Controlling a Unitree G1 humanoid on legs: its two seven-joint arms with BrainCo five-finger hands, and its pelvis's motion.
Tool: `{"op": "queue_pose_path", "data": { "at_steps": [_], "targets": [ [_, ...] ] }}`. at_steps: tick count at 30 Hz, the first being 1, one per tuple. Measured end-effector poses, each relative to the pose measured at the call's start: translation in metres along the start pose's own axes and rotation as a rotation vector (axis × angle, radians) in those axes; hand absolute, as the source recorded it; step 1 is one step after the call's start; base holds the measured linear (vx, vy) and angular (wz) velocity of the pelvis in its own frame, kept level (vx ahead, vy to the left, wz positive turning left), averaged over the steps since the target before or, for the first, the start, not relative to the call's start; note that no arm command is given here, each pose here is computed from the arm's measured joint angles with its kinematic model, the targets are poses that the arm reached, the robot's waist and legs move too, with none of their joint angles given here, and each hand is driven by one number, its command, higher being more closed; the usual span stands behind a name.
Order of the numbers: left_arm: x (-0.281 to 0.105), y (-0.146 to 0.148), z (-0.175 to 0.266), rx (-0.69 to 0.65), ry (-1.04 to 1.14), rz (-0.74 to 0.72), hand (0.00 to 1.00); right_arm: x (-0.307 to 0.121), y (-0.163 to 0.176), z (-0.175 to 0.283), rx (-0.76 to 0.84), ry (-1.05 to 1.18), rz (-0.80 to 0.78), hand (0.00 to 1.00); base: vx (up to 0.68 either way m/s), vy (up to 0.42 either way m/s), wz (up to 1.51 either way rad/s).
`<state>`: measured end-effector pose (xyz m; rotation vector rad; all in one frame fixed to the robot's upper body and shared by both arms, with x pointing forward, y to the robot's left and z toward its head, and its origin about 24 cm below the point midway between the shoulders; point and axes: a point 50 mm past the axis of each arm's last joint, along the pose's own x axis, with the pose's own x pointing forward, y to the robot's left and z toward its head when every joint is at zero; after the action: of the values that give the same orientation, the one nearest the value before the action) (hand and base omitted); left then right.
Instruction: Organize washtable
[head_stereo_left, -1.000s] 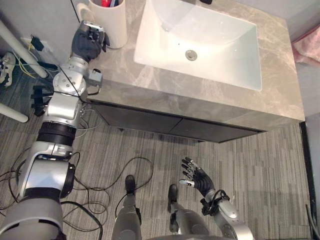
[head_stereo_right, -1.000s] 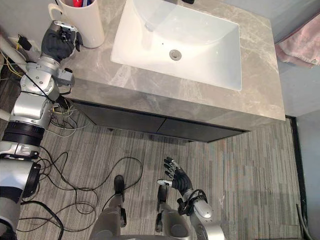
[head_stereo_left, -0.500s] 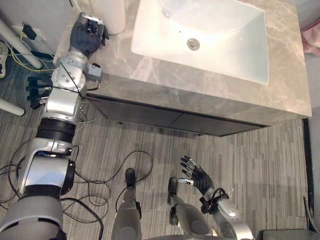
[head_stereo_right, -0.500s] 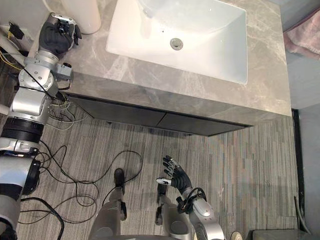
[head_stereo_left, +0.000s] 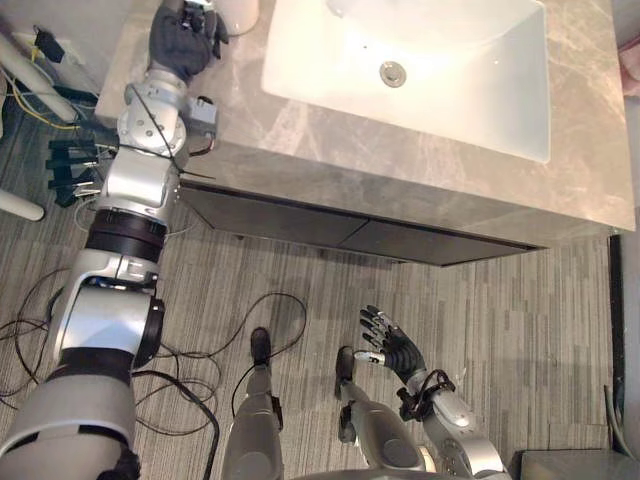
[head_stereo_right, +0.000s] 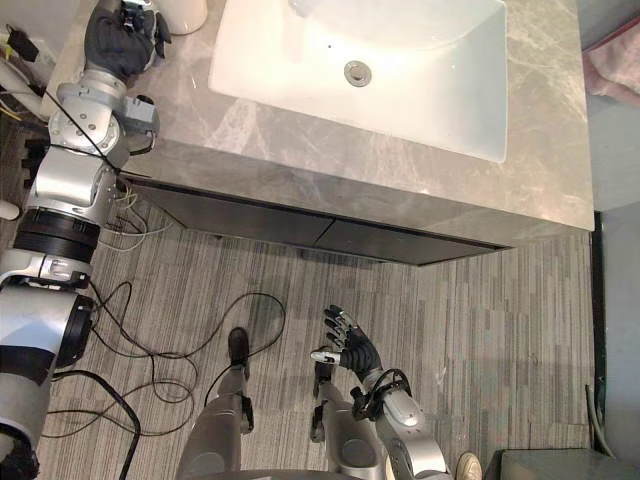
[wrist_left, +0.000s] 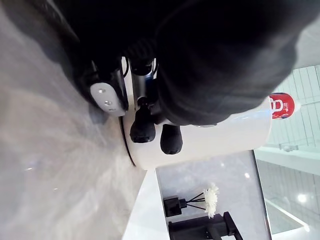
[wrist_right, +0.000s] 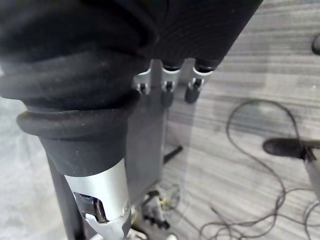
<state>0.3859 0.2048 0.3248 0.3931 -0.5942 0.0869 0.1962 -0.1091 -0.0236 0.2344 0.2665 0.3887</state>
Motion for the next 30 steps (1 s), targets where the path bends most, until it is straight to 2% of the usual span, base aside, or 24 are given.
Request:
{"op": "queue_pose_path", "data": {
  "at_steps": [17,30],
  "targets": [
    [0.03,0.026,0.034,0.005,0.004,0.075,1.0,0.0,0.006,-0.003,0.011,0.009,0.017,0.0,0.0,0.011,-0.06],
    [0.029,0.034,0.024,0.007,0.051,0.106,1.0,-0.002,0.005,-0.005,0.015,0.016,0.009,0.0,0.0,0.012,-0.03]
  ]
}}
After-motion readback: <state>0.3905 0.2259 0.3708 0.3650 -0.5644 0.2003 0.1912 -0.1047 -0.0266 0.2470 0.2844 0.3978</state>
